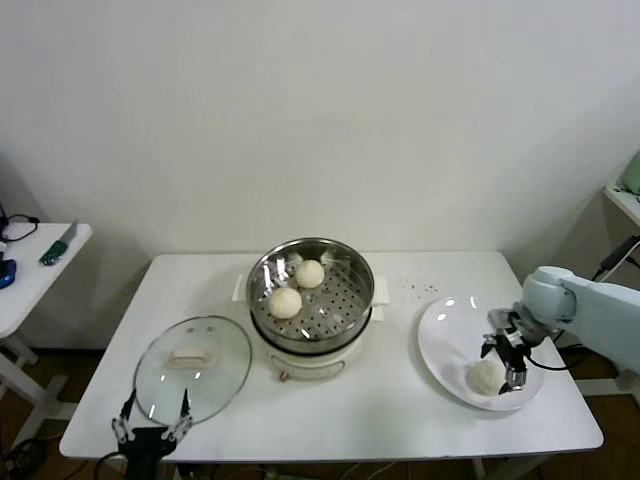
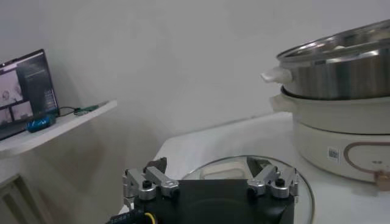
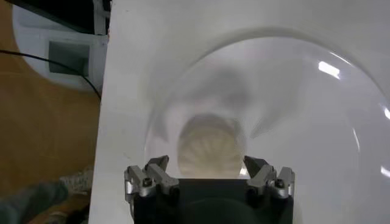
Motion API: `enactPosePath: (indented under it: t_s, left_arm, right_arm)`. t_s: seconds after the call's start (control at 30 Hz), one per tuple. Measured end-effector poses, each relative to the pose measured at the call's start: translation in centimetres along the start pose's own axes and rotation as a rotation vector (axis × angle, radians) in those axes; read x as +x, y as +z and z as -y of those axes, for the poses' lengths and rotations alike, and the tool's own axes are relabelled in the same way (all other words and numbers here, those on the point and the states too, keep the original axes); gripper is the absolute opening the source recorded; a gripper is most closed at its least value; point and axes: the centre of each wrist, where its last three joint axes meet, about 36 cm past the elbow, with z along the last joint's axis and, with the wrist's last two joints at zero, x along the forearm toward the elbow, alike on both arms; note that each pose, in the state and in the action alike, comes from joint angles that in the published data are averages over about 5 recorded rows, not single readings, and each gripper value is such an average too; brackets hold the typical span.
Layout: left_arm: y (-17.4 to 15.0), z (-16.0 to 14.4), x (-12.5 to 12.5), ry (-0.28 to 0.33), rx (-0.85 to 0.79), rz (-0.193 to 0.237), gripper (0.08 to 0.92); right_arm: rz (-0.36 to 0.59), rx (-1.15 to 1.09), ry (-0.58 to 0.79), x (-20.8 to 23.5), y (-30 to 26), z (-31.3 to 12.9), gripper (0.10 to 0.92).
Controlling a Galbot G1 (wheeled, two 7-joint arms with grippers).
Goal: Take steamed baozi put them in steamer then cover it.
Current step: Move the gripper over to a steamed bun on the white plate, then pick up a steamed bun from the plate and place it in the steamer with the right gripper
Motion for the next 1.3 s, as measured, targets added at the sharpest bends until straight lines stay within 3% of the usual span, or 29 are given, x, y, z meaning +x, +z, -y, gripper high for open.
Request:
enactPosePath:
  t_s: [0.37,0.93,1.3]
  left_arm:
    - [0.4,-0.1,0.2,-0.004,-0.003,-0.011,0.823]
    - [0.4,0.2,0.2,0.001,-0.006,-0.011,0.823]
    - [0.3,0.3,0.2,0.006,-0.005,-0.01,0.823]
  right_arm:
    - [-0.017,0.008,-0.013,-1.5,0.1,0.3,0.818]
    - [-0.03,0.039,-0.015,-1.7,-0.5,1.7,0.671]
    - [-0.019,0.153,-0.001,1.2,-2.8,3.4,0.654]
